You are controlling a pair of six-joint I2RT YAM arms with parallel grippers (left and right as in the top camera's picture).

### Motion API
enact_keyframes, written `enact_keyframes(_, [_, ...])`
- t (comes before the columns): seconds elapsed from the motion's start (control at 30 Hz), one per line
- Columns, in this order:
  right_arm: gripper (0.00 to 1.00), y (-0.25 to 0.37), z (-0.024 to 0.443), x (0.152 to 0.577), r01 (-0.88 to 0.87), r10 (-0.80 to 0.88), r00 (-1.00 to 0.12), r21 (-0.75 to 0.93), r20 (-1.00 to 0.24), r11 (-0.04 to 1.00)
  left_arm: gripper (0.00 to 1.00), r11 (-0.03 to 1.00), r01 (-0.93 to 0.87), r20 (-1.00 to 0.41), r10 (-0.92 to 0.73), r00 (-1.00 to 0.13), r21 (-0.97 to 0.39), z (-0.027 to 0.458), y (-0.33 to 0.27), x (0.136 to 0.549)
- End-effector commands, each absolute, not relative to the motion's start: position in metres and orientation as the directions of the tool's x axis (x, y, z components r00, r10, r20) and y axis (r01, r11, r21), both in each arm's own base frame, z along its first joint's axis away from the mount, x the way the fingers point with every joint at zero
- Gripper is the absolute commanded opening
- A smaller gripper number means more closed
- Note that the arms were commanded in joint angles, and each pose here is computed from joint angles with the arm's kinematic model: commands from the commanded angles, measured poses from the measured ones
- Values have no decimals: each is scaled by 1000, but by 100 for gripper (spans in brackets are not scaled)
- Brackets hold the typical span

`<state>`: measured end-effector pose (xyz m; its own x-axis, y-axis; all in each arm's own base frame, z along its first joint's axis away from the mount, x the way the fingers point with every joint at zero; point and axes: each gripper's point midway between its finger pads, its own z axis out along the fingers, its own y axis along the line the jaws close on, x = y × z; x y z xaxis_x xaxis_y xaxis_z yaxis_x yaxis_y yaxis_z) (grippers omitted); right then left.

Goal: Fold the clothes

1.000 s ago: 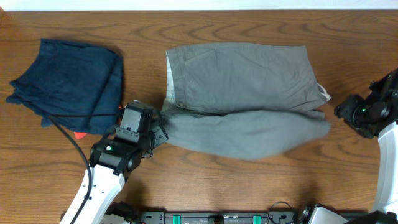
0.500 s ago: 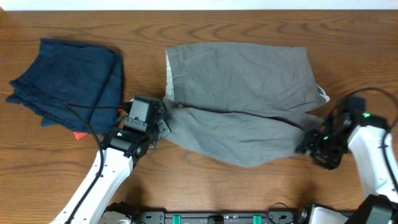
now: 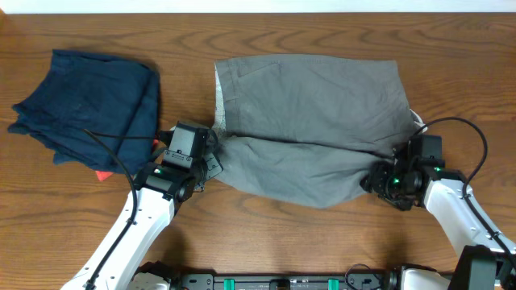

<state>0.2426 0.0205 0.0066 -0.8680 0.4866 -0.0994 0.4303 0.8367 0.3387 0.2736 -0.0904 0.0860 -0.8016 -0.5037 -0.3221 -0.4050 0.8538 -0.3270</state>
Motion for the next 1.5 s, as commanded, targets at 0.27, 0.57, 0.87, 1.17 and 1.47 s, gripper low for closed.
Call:
enact_keyframes(0.27, [70, 21, 14, 279, 430, 539, -816, 405, -207, 807, 6, 857, -408, -344, -503, -793, -315, 89, -86, 277])
enact_keyframes(0.57, [71, 36, 10, 247, 444, 512, -856, 404, -72, 800, 6, 857, -407, -344, -503, -793, -315, 89, -86, 278])
enact_keyframes(0.87, [64, 27, 12, 249, 452, 524, -844, 373, -113, 810, 6, 857, -407, -344, -503, -793, -315, 89, -86, 277])
enact_keyframes(1.17, [59, 45, -15, 257, 400, 454, -885, 326, -108, 857, 6, 857, -408, -344, -503, -793, -315, 89, -86, 277])
enact_keyframes(1.47, [33, 54, -38, 281, 364, 433, -886, 329, -164, 871, 6, 857, -408, -344, -503, -793, -315, 89, -86, 277])
